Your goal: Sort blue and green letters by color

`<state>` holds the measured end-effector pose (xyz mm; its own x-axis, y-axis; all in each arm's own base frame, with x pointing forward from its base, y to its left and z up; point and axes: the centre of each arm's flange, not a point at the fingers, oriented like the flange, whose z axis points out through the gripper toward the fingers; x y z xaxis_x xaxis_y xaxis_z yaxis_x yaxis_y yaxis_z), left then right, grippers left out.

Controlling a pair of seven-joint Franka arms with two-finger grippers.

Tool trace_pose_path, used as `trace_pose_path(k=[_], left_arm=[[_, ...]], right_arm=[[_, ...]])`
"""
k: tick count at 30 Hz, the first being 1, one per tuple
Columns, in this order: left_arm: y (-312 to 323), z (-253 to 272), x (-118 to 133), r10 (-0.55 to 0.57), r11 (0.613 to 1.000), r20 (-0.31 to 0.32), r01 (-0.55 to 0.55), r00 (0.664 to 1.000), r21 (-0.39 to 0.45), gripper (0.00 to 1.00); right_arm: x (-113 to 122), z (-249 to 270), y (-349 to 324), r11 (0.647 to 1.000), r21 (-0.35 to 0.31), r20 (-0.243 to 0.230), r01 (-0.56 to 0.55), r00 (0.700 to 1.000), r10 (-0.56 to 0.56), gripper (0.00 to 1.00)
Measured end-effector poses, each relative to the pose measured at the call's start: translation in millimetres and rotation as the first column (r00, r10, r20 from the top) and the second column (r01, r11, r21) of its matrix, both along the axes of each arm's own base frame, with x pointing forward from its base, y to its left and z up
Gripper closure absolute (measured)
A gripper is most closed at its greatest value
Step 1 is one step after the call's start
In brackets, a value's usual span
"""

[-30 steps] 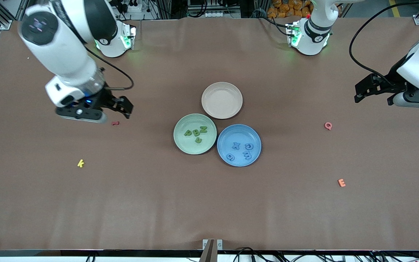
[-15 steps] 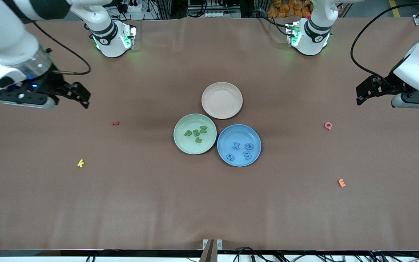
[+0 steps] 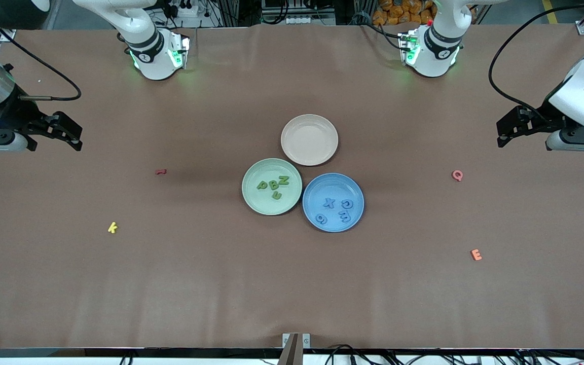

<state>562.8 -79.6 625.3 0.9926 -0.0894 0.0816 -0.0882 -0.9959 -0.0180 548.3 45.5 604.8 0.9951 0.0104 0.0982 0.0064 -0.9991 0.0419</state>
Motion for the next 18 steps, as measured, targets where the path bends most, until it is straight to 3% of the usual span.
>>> trace_pose_path(k=[18], left_arm=[[0.6,0.0,0.1,0.001,1.0,0.0,-0.001,1.0,0.0,0.0]], right_arm=[[-0.9,-0.8,4.9,1.0,0.001,-0.007,-0.009,1.0,0.01,0.0]])
